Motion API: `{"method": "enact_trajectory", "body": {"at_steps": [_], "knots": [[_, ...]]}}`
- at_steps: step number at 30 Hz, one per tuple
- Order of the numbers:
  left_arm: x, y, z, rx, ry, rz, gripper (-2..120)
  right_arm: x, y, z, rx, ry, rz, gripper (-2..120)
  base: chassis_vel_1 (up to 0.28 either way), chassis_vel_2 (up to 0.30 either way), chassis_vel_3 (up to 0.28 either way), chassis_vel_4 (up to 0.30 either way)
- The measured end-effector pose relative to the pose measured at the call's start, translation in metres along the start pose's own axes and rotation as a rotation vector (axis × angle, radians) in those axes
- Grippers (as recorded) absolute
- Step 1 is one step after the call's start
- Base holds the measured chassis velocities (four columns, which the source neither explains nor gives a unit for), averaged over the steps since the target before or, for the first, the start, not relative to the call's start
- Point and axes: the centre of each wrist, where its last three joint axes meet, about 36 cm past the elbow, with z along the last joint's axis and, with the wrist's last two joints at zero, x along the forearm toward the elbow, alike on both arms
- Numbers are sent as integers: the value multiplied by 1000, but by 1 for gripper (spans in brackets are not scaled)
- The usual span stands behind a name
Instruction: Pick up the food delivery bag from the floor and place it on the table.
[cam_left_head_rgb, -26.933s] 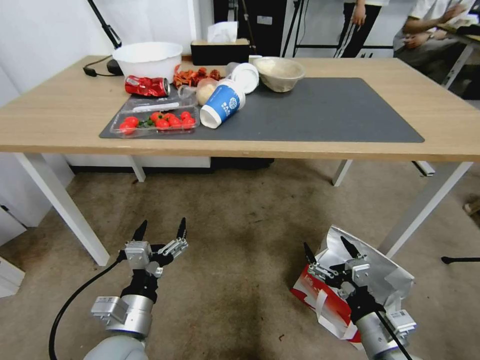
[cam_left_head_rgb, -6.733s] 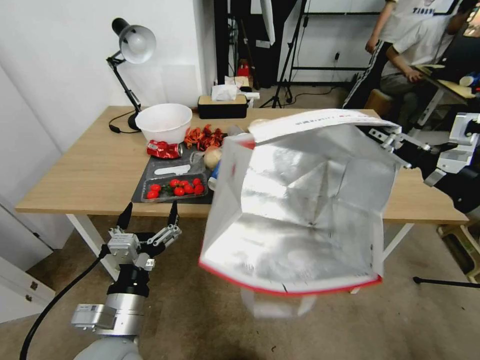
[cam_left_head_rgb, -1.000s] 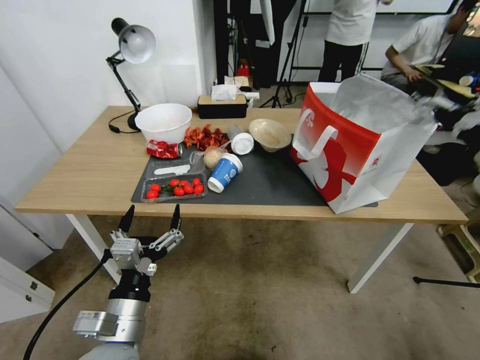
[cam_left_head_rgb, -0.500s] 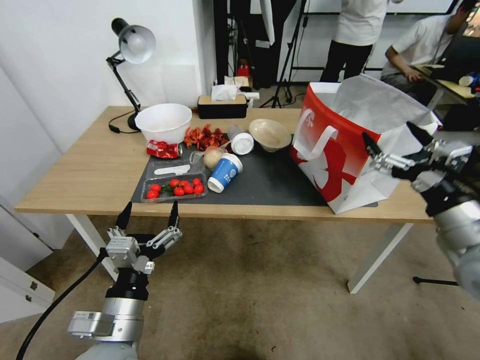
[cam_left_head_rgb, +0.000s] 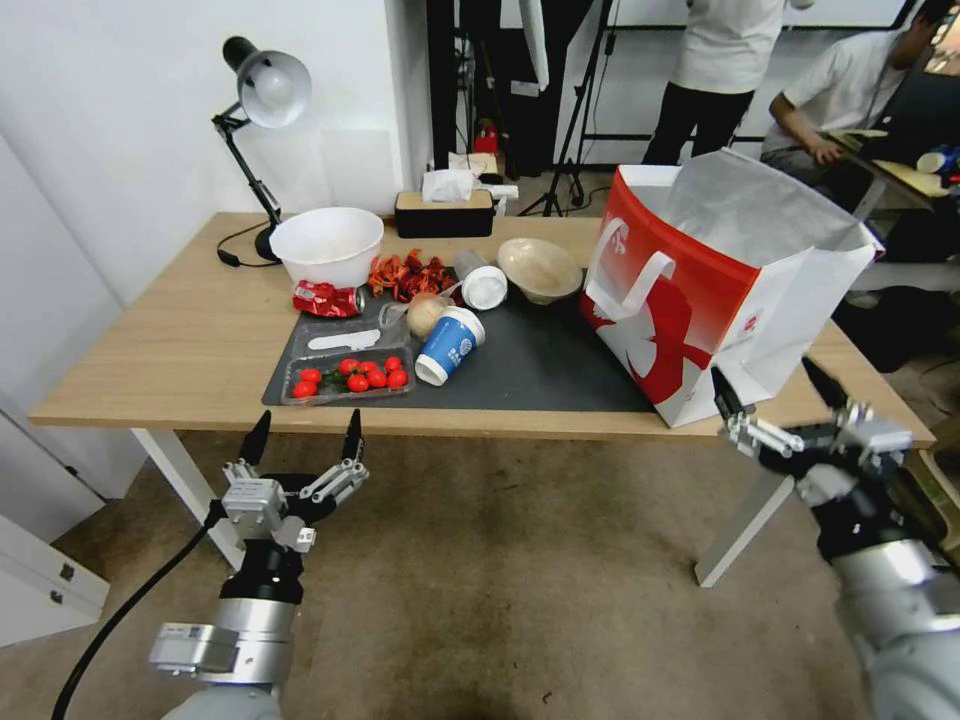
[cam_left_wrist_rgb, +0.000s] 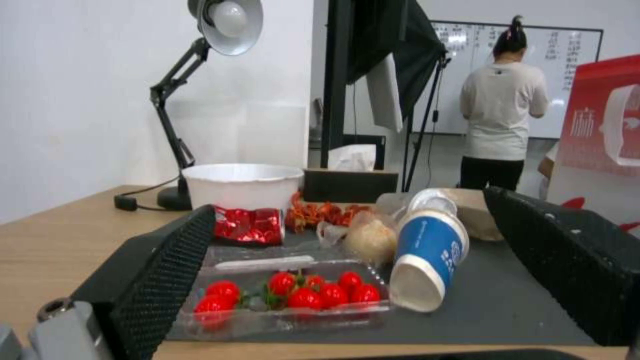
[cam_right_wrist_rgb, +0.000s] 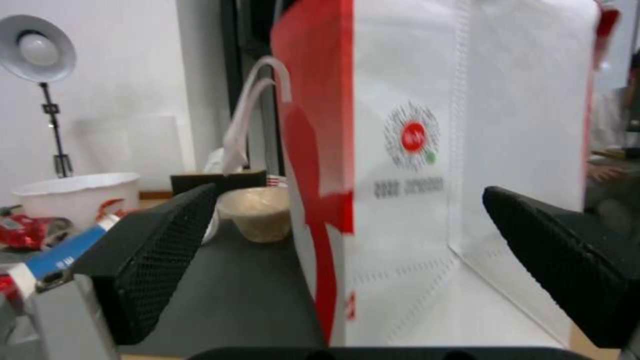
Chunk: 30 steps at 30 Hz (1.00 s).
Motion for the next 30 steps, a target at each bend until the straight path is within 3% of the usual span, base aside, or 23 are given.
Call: {"method": "enact_trajectory", "body": {"at_steps": [11,30], "knots": [[10,5,23,-20,44,-6,100,18,8,49,-22,46,54,100,0,0,0,0],[14,7,31,-28,66,-5,100,16,8,57,-35,70,64,100,0,0,0,0]]}}
